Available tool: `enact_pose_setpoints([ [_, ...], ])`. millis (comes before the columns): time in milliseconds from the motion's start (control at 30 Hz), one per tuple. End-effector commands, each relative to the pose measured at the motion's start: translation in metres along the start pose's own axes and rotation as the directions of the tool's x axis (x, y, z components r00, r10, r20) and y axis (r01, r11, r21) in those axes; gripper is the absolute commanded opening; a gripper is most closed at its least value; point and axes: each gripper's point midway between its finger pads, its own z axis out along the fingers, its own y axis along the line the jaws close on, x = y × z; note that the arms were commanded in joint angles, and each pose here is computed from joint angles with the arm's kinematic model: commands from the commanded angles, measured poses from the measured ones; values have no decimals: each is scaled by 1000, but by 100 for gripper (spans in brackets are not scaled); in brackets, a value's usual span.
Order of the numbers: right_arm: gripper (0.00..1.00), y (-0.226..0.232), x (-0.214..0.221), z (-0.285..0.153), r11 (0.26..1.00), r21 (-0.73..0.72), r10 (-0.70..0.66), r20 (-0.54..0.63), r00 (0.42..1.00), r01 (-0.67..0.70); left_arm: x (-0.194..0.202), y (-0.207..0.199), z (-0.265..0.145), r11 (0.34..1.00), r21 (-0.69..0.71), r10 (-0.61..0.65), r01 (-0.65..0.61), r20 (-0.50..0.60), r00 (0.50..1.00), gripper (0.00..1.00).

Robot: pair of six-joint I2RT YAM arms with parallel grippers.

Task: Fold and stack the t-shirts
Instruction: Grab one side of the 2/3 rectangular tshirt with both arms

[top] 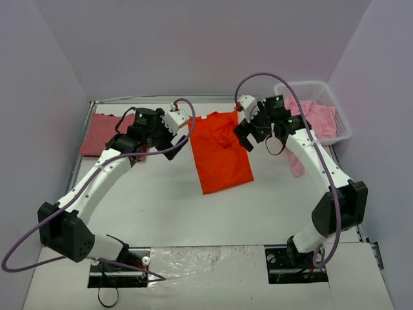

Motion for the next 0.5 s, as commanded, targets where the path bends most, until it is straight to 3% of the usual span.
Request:
enact_pose_setpoints([
  [0,100,51,68,0,987,-141,53,-195,979,-81,31,-7,-9,1000,-4,-23,23,-99,995,94],
  [67,100,65,81,-6,981,-160,74,-235,969,-113,44,-28,-13,993,102,-49,63,-136,989,94],
  [167,100,78,104,-11,970,-166,122,-298,947,-177,62,-52,-12,948,219,-190,229,-184,964,94],
  [300,100,88,123,-21,963,-184,132,-306,943,-194,69,-50,-14,855,272,-432,441,-97,897,94],
  [333,100,88,122,-22,962,-191,137,-287,948,-197,64,-43,-13,862,265,-439,431,-34,898,94],
  [467,100,77,127,-35,967,-140,176,-225,958,-211,78,-48,-26,893,222,-404,392,13,915,94],
])
